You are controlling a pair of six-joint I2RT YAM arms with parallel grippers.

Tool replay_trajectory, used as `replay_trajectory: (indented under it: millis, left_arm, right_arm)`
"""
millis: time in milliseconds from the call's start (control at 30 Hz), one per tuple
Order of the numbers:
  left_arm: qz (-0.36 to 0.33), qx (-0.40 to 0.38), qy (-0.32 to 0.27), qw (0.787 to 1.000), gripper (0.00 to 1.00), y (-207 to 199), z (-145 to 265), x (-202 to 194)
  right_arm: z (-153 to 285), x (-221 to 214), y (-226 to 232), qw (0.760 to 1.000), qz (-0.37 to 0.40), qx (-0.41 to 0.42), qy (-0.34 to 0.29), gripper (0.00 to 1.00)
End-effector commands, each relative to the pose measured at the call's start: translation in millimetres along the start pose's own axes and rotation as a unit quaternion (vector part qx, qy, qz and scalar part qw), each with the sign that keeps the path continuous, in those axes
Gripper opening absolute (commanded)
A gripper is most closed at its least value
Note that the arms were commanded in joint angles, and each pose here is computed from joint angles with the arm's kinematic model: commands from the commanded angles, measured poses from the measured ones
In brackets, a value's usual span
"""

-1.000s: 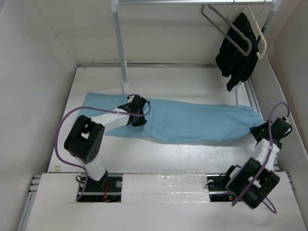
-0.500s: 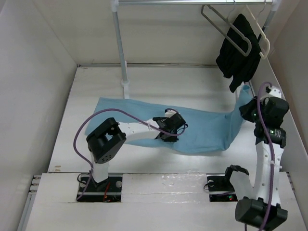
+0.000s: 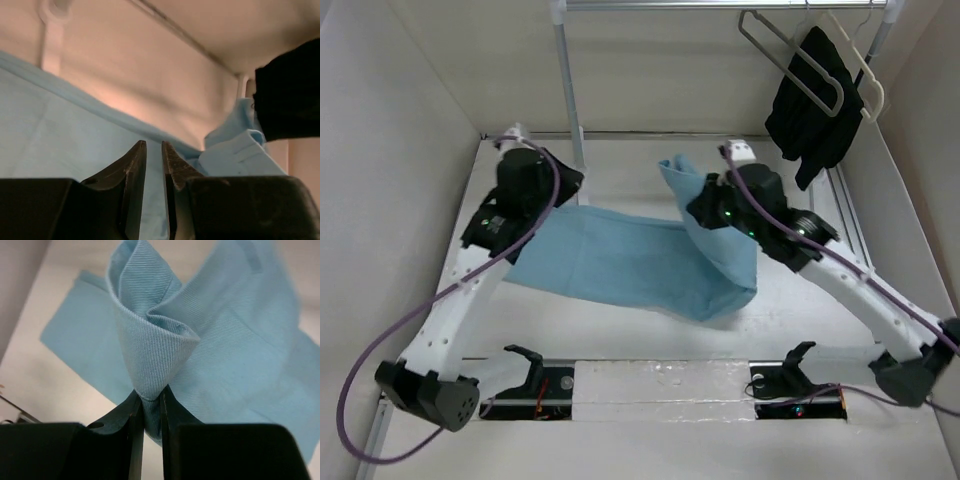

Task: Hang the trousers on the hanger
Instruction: Fold the trousers at the center of the board.

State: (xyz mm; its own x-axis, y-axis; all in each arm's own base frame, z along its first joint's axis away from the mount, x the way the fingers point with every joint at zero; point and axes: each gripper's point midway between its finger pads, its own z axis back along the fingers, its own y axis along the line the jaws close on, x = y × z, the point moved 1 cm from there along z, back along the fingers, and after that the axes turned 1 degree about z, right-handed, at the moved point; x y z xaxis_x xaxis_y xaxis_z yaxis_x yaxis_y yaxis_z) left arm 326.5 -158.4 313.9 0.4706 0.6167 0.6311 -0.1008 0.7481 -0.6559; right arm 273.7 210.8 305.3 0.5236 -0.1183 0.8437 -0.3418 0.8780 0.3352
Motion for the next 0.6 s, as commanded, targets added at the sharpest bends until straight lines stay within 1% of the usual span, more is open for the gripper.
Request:
replay_trajectory:
  millis: [0, 33, 67, 100, 133, 167, 233, 267, 300, 367, 400, 433, 467, 500, 533, 567]
  left_arm:
    - [-0.013, 0.014, -0.005, 1.0, 0.15, 22.3, 25.3, 27.4]
    - [-0.007, -0.006, -0.004, 1.0, 0.15, 19.1, 33.6, 36.4]
    - [0.004, -0.001, -0.036, 0.999, 0.15, 30.7, 41.8, 63.5]
    - [0.001, -0.023, -0.061, 0.998, 0.16, 19.1, 61.0, 86.4]
    - [0.001, -0.016, -0.068, 0.998, 0.16, 21.1, 60.8, 88.8]
    - [-0.007, -0.012, -0.079, 0.997, 0.16, 18.4, 65.5, 96.4]
    - [-0.009, -0.017, -0.096, 0.995, 0.16, 7.7, 75.0, 109.8]
    - [-0.007, -0.022, -0.104, 0.994, 0.16, 3.7, 78.2, 114.5]
    - [-0.008, -0.034, -0.119, 0.992, 0.16, -5.0, 85.3, 122.7]
    - [-0.011, -0.036, -0.142, 0.989, 0.16, -11.9, 93.3, 135.6]
    - [-0.019, -0.039, -0.156, 0.987, 0.17, -20.2, 100.5, 147.3]
    - [-0.022, -0.03, -0.17, 0.985, 0.17, -21.0, 103.3, 155.7]
    - [-0.026, -0.025, -0.176, 0.984, 0.17, -22.6, 105.6, 160.9]
    - [-0.029, -0.023, -0.175, 0.984, 0.17, -26.1, 107.6, 164.7]
    - [-0.03, -0.006, -0.192, 0.981, 0.17, -21.3, 109.9, 171.6]
    - [-0.03, 0.001, -0.198, 0.98, 0.17, -19.2, 110.2, 173.6]
  right_arm:
    - [-11.3, 66.9, 69.4, 0.993, -0.033, 0.045, -0.106, 0.0]
    - [-37.1, 58.7, 82.8, 0.995, -0.028, 0.046, -0.089, 0.0]
    - [-38.9, 72.1, 100.6, 0.993, -0.033, 0.06, -0.102, 0.0]
    - [-54.1, 65.3, 135.6, 0.992, -0.031, 0.088, -0.089, 0.0]
    - [-54.1, 66.5, 136.7, 0.991, -0.032, 0.089, -0.091, 0.0]
    - [-72.5, 65.5, 155.6, 0.991, -0.031, 0.097, -0.086, 0.0]
    - [-84.6, 55.2, 194.6, 0.988, -0.034, 0.128, -0.074, 0.0]
    - [-112.7, 32.7, 207.7, 0.99, -0.027, 0.126, -0.051, 0.0]
    - [-112.2, 46.0, 229.2, 0.986, -0.036, 0.146, -0.067, 0.0]
    - [-126.3, 34.4, 264.8, 0.982, -0.044, 0.173, -0.064, 0.0]
    - [-149.8, 22.4, 284.4, 0.98, -0.057, 0.185, -0.054, 0.0]
    - [-156.7, 15.2, 301.5, 0.976, -0.067, 0.2, -0.053, 0.03]
    - [-169.4, 9.8, 309.0, 0.974, -0.078, 0.206, -0.053, 0.07]
    - [-194.5, -25.4, 323.1, 0.972, -0.078, 0.221, -0.026, 0.14]
    - [-197.1, -16.0, 339.7, 0.961, -0.103, 0.253, -0.043, 0.26]
    - [-203.5, -34.2, 352.5, 0.956, -0.103, 0.272, -0.029, 0.27]
